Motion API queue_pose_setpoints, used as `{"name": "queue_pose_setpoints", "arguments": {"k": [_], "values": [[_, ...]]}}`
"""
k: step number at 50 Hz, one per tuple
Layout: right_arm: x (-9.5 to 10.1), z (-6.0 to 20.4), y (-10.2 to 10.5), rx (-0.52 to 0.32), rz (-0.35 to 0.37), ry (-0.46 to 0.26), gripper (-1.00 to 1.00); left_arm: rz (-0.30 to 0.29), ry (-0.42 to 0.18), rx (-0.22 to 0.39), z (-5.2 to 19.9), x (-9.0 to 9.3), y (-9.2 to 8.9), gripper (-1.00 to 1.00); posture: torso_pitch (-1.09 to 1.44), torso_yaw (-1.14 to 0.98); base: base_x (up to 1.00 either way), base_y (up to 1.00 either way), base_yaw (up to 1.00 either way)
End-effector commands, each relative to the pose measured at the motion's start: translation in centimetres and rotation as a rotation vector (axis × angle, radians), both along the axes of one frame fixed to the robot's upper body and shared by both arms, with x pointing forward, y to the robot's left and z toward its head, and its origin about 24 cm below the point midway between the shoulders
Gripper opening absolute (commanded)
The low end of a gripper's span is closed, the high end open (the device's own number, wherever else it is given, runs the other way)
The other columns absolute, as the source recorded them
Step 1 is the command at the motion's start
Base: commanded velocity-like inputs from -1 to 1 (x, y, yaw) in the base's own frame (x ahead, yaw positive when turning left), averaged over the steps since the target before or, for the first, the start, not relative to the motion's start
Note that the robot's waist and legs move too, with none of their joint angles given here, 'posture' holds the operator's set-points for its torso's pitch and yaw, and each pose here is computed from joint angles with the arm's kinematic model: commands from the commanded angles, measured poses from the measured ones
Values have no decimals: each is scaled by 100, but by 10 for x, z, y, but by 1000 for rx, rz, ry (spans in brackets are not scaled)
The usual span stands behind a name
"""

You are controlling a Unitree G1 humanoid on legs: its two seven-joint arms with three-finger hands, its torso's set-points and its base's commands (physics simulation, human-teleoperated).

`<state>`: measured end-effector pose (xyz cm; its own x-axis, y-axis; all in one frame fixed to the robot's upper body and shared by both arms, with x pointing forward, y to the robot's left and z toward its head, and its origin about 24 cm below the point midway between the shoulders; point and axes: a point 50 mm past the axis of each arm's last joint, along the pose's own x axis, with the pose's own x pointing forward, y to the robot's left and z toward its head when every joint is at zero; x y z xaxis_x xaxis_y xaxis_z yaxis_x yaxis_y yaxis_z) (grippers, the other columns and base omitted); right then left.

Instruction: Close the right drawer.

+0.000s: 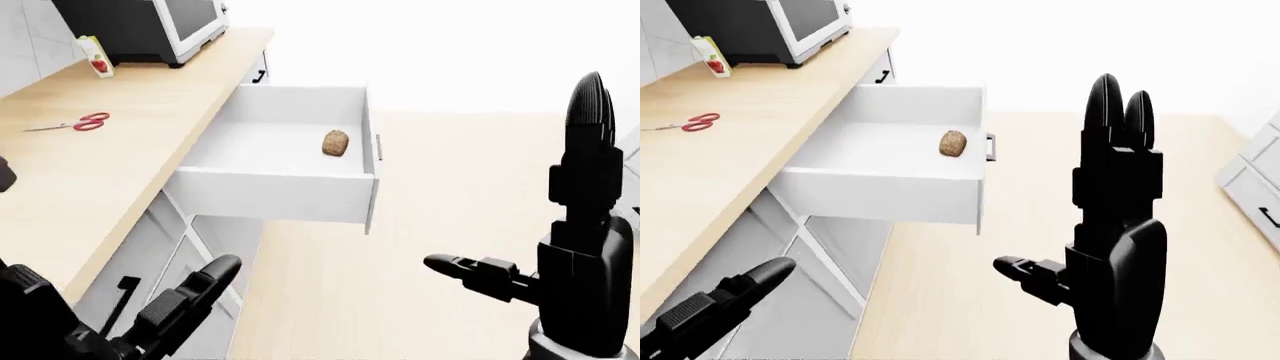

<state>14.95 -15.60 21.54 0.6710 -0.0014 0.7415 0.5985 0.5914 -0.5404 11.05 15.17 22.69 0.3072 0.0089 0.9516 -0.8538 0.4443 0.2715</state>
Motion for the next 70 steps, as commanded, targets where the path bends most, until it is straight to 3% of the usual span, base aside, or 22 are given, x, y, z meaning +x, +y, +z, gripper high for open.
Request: {"name": "queue_pose_setpoints", "arguments": {"k": [1, 70], "values": [[-4, 5, 3, -5, 15, -43, 100, 2, -23, -3, 3, -3, 0, 100, 0, 0, 2, 35, 0], [-6, 5, 2, -5, 20, -53, 100, -3, -20, -7, 2, -2, 0, 100, 0, 0, 18, 6, 0]]}}
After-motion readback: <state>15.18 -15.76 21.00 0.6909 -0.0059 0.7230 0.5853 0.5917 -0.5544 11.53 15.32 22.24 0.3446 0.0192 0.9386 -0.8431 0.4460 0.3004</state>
